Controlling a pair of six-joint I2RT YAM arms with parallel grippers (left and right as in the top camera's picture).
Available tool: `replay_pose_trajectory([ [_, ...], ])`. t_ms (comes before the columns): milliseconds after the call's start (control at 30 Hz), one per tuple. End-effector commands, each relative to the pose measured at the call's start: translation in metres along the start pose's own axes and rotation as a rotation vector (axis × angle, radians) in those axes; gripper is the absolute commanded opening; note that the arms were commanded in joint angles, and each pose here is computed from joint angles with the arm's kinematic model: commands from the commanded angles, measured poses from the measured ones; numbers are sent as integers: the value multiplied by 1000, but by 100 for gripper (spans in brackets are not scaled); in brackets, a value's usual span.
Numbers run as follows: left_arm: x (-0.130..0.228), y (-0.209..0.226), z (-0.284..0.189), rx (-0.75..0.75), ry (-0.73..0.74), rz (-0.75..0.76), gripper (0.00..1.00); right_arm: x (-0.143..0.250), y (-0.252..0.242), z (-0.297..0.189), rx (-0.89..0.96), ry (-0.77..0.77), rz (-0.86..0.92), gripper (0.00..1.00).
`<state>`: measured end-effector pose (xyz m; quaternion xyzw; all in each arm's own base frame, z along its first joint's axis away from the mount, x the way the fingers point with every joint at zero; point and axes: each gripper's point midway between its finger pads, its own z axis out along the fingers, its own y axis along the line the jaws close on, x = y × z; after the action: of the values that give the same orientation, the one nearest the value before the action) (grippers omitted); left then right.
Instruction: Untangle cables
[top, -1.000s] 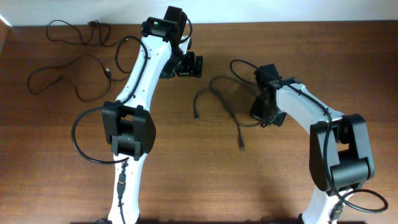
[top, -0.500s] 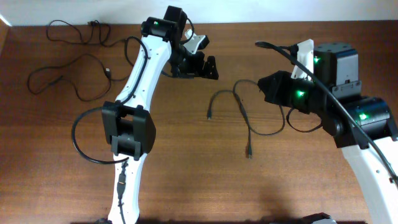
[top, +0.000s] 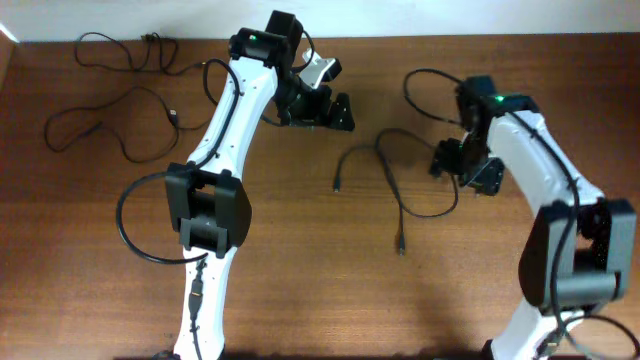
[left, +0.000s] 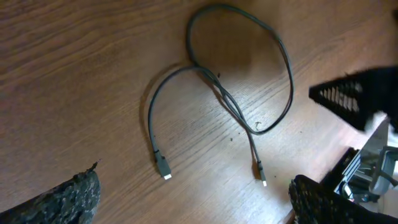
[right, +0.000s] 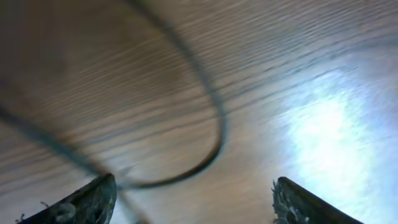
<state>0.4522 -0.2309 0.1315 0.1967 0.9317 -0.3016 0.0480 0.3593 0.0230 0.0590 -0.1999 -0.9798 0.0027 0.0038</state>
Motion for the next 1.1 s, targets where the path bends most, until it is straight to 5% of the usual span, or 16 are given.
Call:
replay_pose_trajectory([
  [0,-2,-1,-4,-9,-11,29,99,-2,-18,29,4,88,-82,80],
  [100,-2,-1,-4,-9,-12,29,99,2,-17,48,-3,142,-89,64],
  [333,-2,-1,-4,-9,-12,29,99,1,-23,58,26,128,-109,63],
  [567,-2,-1,-4,-9,-11,29,99,13,-28,84,26,130,-108,44],
  [633,-2,-1,-4,-9,-11,29,99,20,-27,93,8,140,-106,6],
  [733,-2,-1,-4,-8,-11,29,99,29,-6,89,-114,185,-95,4],
  [833,-1,-2,-4,-6,-7,26,99,31,36,51,-371,191,-130,4],
  [900,0,-12,-4,52,-5,21,99,29,72,-17,-635,74,-255,4],
  [1067,-5,-40,-5,198,-29,40,99,50,75,-139,-792,-188,-366,4],
])
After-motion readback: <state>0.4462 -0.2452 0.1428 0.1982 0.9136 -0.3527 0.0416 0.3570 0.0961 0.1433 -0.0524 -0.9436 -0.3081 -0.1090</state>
